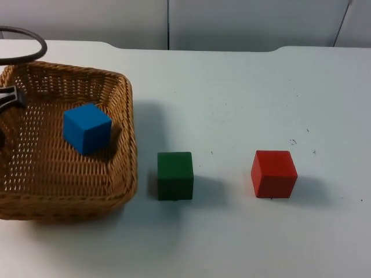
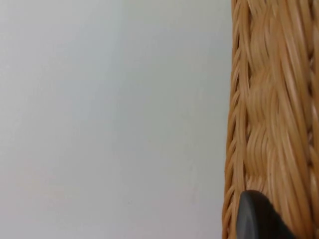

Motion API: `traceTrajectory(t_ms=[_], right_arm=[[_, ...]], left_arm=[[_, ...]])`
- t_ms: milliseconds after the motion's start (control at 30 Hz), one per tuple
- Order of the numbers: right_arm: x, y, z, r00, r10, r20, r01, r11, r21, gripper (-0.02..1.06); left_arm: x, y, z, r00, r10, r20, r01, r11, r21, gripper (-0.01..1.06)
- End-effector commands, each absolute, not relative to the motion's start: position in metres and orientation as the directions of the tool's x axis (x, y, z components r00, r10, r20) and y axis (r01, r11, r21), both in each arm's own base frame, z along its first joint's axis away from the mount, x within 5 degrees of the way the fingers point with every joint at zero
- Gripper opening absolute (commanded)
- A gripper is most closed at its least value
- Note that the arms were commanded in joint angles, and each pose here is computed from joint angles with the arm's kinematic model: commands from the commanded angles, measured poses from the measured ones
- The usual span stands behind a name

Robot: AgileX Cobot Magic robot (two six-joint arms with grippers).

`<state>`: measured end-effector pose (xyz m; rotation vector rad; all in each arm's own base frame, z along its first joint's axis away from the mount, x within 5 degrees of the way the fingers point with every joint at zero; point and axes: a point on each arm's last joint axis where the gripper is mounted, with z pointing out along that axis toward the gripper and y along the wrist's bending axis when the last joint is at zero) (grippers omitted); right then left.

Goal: Pick up the basket with the left hand and place the blue cube into the basket with the right hand.

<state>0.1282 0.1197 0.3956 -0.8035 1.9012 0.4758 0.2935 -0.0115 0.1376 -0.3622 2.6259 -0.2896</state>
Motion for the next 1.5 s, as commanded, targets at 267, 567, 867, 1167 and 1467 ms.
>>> traceTrajectory(t_ms=[267,567,867,1167,1467], right_arm=[[0.126,0.119,0.394,-0.319,-0.327,-0.890,-0.709,0.705,-0.005,0.86],[0.126,0.118,0.394,-0.328,-0.322,-0.888,-0.706,0.708,0.004,0.86],[0.126,0.118,0.393,-0.331,-0.325,-0.886,-0.707,0.708,0.005,0.86],[0.126,0.118,0.393,-0.332,-0.326,-0.885,-0.707,0.708,0.005,0.86],[0.125,0.118,0.393,-0.333,-0.327,-0.884,-0.707,0.707,0.005,0.86]], left_arm=[[0.299,0.002,0.122,-0.869,-0.240,-0.433,-0.169,0.966,-0.195,0.00],[0.301,0.005,0.101,-0.888,-0.201,-0.413,-0.154,0.977,-0.146,0.00],[0.303,0.007,0.099,-0.889,-0.140,-0.435,-0.105,0.989,-0.104,0.09],[0.302,0.006,0.098,-0.896,-0.109,-0.431,-0.074,0.993,-0.096,0.48],[0.302,0.005,0.114,-0.879,-0.112,-0.463,-0.069,0.992,-0.110,0.72]])
